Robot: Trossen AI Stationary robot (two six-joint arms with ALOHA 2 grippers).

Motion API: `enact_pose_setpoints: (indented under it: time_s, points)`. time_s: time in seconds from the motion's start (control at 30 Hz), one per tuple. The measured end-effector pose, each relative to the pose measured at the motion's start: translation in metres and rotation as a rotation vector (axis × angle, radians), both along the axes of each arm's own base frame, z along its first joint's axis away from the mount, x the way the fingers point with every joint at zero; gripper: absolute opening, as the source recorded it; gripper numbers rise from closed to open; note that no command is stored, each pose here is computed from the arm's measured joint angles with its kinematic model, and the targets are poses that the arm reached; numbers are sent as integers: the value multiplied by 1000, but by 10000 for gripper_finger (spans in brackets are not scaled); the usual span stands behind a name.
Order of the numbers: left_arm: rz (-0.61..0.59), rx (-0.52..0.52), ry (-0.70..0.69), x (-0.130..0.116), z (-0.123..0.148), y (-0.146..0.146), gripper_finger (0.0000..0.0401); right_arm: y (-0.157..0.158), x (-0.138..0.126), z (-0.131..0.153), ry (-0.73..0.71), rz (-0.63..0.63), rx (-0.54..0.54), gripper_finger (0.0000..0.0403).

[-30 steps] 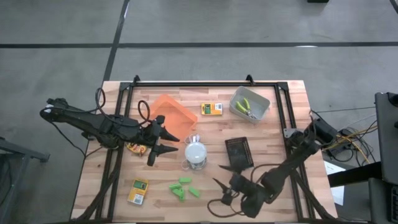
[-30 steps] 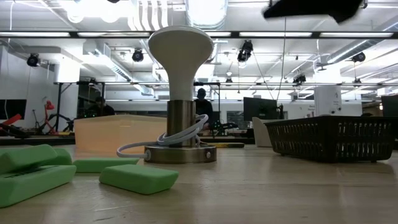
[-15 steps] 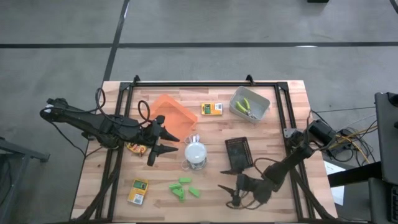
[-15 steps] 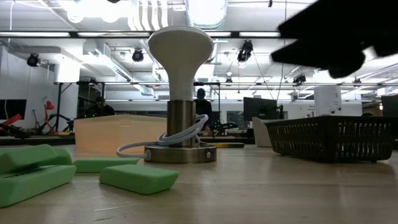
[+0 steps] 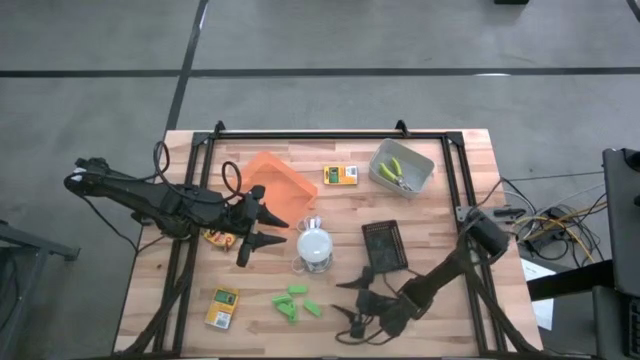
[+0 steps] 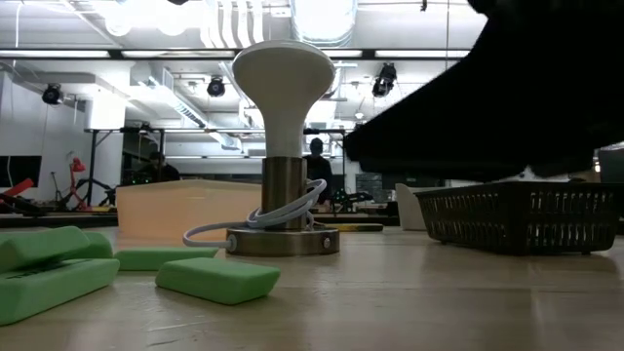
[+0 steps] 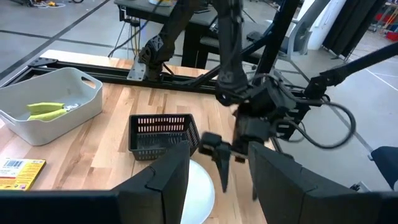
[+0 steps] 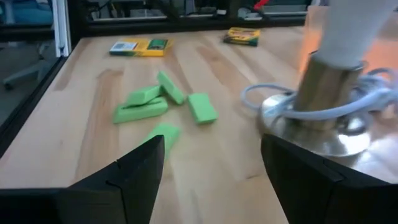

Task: Pick & Place School Supplies
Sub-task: Put the green eraser into the black bin

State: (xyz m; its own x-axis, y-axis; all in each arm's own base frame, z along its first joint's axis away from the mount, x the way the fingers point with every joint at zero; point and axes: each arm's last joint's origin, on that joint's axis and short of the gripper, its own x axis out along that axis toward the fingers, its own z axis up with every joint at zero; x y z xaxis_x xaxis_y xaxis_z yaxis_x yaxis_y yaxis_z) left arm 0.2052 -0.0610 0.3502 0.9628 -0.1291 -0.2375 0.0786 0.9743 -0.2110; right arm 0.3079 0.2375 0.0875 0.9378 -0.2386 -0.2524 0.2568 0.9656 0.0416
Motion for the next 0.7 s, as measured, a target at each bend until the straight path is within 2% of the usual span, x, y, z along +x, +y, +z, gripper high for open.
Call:
enact_pose_setpoints:
  time_s: [0.27, 0.5, 0.6, 0.7]
  points:
    - [0, 2, 7, 0, -1, 0, 170, 17, 25, 7, -22, -46, 3, 265]
    - [0, 6, 16, 0, -2, 0, 170, 26, 44, 18, 42, -117, 116, 272]
    - [0, 6, 17, 0, -2, 0, 170, 28, 54, 19, 74, -148, 79, 269]
    - [0, 6, 17, 0, -2, 0, 170, 31, 63, 17, 76, -167, 103, 266]
